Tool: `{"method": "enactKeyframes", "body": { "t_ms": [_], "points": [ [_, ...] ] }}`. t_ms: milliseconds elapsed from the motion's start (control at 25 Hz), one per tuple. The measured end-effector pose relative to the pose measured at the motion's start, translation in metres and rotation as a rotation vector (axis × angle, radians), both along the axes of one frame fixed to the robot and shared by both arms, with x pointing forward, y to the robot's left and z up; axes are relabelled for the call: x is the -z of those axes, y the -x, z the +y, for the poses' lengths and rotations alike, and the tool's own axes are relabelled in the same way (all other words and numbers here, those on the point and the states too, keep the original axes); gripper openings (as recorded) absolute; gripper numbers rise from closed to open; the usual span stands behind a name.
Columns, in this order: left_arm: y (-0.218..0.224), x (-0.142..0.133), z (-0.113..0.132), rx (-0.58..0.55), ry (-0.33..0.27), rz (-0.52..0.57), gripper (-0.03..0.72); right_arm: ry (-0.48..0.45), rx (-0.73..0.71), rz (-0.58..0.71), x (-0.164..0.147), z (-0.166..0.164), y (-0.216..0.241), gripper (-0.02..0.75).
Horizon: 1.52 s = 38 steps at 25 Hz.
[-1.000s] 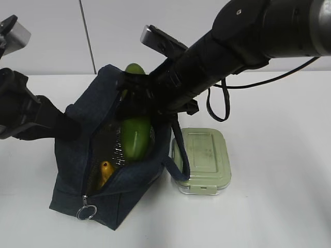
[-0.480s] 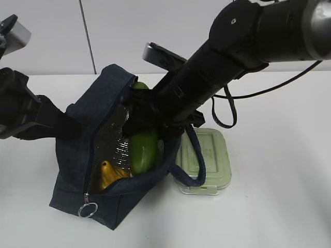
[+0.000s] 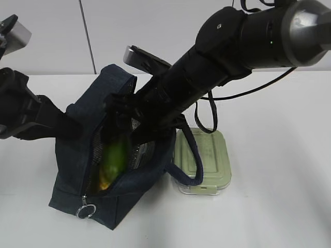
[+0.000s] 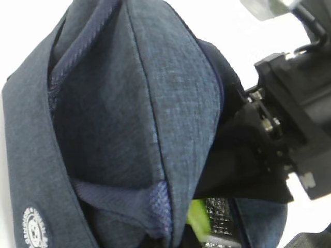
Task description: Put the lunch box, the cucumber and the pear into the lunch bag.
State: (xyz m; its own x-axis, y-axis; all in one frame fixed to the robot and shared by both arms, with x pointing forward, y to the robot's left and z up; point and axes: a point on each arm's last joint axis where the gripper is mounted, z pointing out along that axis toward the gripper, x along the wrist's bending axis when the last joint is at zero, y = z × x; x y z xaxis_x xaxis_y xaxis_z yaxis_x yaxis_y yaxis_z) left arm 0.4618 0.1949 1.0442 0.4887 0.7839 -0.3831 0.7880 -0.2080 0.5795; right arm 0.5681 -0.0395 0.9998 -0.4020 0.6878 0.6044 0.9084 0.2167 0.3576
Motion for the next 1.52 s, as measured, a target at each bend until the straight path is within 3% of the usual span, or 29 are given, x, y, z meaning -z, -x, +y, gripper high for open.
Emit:
{"method": "enactKeyframes", "body": {
  "t_ms": [360, 600, 760, 880, 960, 1200, 1520],
  "points": [
    [0.000, 0.000, 0.000, 0.000, -0.002, -0.002, 0.001, 0.083, -0.053, -0.141, -0.031, -0.016, 0.007, 0.541],
    [0.000, 0.000, 0.000, 0.000, -0.003, -0.002, 0.001, 0.199, 0.082, -0.251, -0.078, -0.070, 0.005, 0.538],
    [0.000, 0.000, 0.000, 0.000, -0.003, -0.002, 0.001, 0.309, 0.162, -0.210, -0.080, -0.109, -0.003, 0.517],
    [0.000, 0.000, 0.000, 0.000, -0.003, -0.002, 0.001, 0.337, 0.199, -0.135, -0.063, -0.134, -0.005, 0.507],
    [0.000, 0.000, 0.000, 0.000, -0.003, -0.002, 0.001, 0.288, 0.211, -0.070, -0.049, -0.147, -0.004, 0.505],
    [0.001, 0.000, 0.000, 0.006, -0.003, 0.005, 0.001, -0.046, 0.228, 0.017, -0.007, -0.185, 0.009, 0.501],
    [0.001, 0.000, 0.000, 0.009, -0.003, 0.009, 0.001, -0.196, 0.237, 0.058, 0.035, -0.201, 0.003, 0.499]
  ]
}}
